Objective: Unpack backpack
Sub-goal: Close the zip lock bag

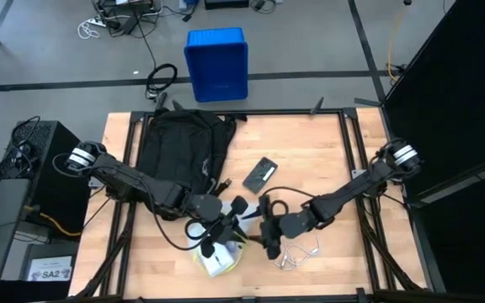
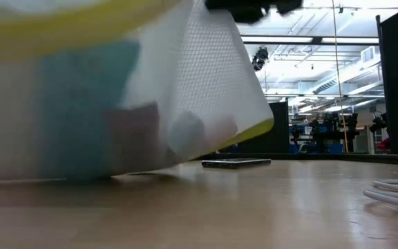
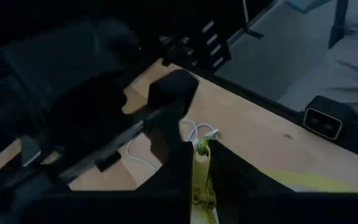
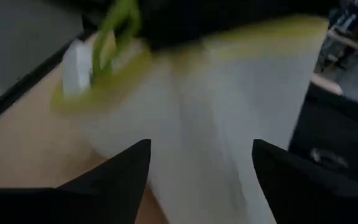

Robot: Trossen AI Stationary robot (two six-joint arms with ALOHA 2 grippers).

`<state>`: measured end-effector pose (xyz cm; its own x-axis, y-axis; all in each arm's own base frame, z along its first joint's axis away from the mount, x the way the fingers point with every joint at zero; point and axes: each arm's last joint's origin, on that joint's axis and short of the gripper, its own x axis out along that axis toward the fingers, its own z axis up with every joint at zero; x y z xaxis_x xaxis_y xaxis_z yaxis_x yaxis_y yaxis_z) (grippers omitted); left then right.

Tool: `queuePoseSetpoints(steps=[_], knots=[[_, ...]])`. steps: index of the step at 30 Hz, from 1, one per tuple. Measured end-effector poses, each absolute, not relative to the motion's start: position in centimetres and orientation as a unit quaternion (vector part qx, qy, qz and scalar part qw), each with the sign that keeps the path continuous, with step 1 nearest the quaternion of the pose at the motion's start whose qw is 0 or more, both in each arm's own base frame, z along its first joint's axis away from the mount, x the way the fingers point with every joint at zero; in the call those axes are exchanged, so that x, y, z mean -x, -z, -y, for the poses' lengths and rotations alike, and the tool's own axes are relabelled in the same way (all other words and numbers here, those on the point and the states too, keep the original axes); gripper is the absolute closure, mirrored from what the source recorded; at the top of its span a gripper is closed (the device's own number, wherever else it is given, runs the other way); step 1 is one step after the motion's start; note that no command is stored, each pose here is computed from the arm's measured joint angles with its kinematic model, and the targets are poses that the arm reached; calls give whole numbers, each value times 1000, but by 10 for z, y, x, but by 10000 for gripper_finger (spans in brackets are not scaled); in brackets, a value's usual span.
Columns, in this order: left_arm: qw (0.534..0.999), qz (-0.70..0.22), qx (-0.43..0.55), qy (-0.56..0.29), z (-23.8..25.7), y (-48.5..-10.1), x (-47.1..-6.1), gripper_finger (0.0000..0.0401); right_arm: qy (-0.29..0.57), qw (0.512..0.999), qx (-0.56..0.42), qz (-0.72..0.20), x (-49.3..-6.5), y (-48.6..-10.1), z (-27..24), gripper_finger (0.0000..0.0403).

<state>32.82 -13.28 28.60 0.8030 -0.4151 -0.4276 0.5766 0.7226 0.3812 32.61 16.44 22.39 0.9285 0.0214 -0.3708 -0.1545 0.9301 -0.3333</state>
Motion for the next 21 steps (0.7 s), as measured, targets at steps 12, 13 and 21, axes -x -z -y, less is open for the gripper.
queuePoseSetpoints(steps=[12, 13, 21], knots=[[912, -180, -238, 280, 134, -283, -326, 382, -67, 965, 165, -190, -340, -243, -166, 229], [912, -180, -238, 280, 134, -282, -326, 382, -68, 965, 158, -197, -341, -242, -164, 244], [913, -177, -237, 282, 134, -283, -326, 382, -96, 962, 170, -193, -343, -243, -161, 376]])
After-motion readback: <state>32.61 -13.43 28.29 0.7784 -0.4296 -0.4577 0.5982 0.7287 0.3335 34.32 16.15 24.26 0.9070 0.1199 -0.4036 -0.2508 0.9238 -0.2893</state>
